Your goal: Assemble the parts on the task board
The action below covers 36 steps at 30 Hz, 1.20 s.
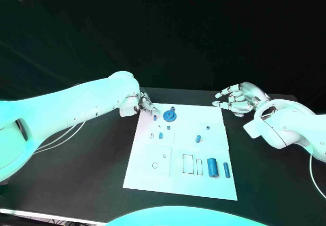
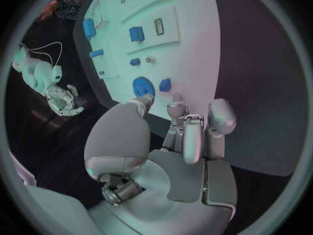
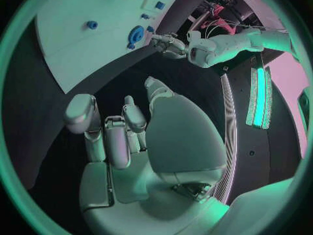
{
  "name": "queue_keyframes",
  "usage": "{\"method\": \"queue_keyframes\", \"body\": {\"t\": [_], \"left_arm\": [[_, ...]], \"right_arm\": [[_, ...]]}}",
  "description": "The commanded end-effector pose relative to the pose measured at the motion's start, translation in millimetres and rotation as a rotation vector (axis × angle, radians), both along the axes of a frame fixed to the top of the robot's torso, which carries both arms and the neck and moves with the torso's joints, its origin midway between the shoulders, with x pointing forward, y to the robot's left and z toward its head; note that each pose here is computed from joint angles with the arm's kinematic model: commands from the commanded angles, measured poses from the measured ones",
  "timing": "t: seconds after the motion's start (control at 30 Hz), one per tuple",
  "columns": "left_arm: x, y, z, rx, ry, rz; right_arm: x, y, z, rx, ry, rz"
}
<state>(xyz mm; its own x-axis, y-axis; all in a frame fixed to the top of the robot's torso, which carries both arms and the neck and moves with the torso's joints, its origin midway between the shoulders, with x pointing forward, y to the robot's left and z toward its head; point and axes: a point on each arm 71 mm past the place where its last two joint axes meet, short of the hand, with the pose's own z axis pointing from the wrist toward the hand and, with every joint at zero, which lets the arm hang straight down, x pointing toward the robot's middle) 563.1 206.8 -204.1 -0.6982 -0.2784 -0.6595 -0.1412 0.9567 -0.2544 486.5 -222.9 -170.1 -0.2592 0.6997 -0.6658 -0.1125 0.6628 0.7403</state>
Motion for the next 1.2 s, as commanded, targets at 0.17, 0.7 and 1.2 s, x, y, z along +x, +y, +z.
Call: {"method": "queue_keyframes", "body": {"t": [0.17, 0.7, 1.2], "left_arm": [[-2.2, -5.9, -5.0, -0.016, 0.038, -0.028], [-3.1, -7.5, -9.2, -0.025, 0.055, -0.03], [-3.7, -8.3, -10.5, -0.03, 0.063, -0.033]], "right_arm": [[-0.5, 2.0, 0.5, -0.004, -0.01, 0.014], [-0.3, 2.2, 0.2, -0.006, -0.007, 0.014], [0.0, 2.3, -0.2, -0.007, -0.002, 0.014]]}}
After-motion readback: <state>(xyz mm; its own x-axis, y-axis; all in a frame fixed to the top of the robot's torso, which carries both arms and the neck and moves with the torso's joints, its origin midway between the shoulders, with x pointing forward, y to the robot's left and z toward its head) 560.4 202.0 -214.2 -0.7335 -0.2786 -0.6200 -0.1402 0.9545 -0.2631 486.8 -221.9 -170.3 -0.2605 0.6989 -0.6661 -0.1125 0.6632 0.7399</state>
